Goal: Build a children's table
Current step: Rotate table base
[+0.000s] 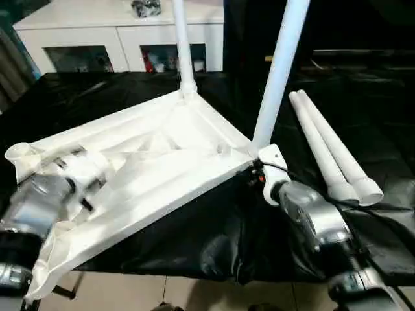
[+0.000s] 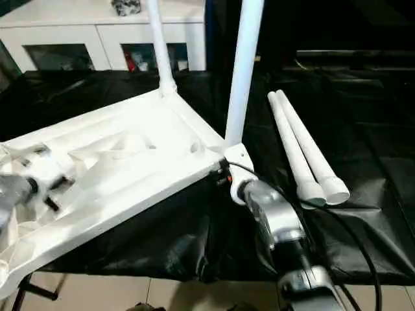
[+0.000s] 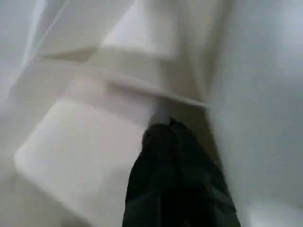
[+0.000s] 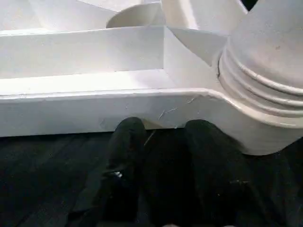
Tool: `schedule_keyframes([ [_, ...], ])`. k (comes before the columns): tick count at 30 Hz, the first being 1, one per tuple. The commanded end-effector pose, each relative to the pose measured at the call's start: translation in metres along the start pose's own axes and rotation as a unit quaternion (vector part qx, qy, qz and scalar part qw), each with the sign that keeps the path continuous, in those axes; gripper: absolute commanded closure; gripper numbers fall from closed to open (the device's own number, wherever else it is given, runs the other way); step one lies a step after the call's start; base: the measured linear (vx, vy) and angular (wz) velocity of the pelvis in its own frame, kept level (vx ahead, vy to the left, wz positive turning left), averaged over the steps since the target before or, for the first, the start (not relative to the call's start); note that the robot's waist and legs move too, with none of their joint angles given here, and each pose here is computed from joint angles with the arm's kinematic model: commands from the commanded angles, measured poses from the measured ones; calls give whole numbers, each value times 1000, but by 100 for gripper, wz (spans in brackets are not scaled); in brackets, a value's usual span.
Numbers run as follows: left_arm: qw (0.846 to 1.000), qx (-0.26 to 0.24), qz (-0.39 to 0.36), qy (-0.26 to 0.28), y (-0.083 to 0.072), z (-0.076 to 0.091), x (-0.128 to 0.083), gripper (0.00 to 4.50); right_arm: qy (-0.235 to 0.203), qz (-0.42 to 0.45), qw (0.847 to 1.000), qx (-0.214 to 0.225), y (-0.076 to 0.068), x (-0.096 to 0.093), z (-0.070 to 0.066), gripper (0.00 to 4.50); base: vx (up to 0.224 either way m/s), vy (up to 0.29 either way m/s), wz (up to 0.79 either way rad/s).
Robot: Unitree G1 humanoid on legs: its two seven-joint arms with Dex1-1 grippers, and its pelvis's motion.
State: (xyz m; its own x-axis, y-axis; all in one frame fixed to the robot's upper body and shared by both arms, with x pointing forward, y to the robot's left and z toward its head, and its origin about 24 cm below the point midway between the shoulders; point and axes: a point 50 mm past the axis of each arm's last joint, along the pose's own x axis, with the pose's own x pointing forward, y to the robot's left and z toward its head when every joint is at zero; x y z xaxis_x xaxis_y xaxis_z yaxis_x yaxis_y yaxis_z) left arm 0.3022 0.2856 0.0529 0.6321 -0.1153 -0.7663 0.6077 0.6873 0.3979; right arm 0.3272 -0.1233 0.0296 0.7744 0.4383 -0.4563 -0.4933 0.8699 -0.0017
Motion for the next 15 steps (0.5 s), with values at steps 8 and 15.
schedule_keyframes([
  [8, 972, 42, -211, -94, -31, 34, -11, 450, -11, -1, 1000, -15, -2, 14, 11, 387, 0, 0, 0],
  [15, 925, 53, -315, -206, -58, 72, -18, 450, -16, 13, 1000, -20, 3, 19, 12, 440, 0, 0, 0],
])
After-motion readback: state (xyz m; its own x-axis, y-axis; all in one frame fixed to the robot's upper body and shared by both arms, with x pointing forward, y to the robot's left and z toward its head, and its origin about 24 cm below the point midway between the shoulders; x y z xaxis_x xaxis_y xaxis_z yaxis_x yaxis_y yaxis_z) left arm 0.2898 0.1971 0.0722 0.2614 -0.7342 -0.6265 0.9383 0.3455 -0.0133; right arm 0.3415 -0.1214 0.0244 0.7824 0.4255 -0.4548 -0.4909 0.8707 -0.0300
